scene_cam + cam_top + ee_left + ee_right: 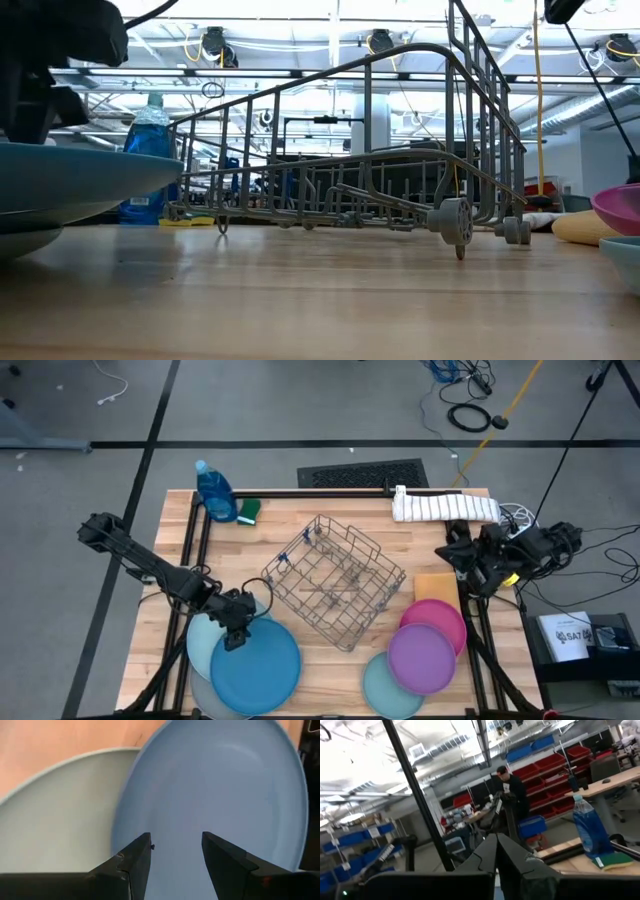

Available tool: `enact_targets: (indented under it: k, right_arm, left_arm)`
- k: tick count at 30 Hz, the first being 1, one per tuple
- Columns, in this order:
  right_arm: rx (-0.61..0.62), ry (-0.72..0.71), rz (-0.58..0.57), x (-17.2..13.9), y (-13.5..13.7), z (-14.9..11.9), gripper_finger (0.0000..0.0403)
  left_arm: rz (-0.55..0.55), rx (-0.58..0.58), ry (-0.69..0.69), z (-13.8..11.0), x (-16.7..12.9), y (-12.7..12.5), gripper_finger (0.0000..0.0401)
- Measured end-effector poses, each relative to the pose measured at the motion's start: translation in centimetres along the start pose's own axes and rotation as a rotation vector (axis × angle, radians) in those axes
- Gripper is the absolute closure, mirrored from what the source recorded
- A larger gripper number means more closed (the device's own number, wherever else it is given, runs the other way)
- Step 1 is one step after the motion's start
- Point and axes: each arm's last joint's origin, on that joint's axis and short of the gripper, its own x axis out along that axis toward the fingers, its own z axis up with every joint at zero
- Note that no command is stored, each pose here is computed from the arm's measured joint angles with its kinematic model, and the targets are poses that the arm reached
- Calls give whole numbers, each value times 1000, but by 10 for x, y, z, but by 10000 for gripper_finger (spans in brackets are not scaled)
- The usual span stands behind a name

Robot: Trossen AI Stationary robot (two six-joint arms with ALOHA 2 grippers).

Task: Sort dishes
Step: Put the big blue plate into the dish rack

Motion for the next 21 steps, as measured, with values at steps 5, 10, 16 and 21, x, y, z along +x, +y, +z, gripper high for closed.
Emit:
enact_targets:
  k: [5,10,16,21]
  right_arm:
    - [-29,56,-17,11,2,-9,396]
    - [-50,105,-31,19,3,-18,396]
    - [-85,131,-40,25,4,-24,396]
    - [-111,109,-32,26,5,-22,396]
  left_arm:
    - [135,7,54,-7,0,11,223]
    - [188,12,30,-8,-1,13,223]
    - [188,14,12,-8,1,14,223]
    - [166,14,-10,-6,4,12,223]
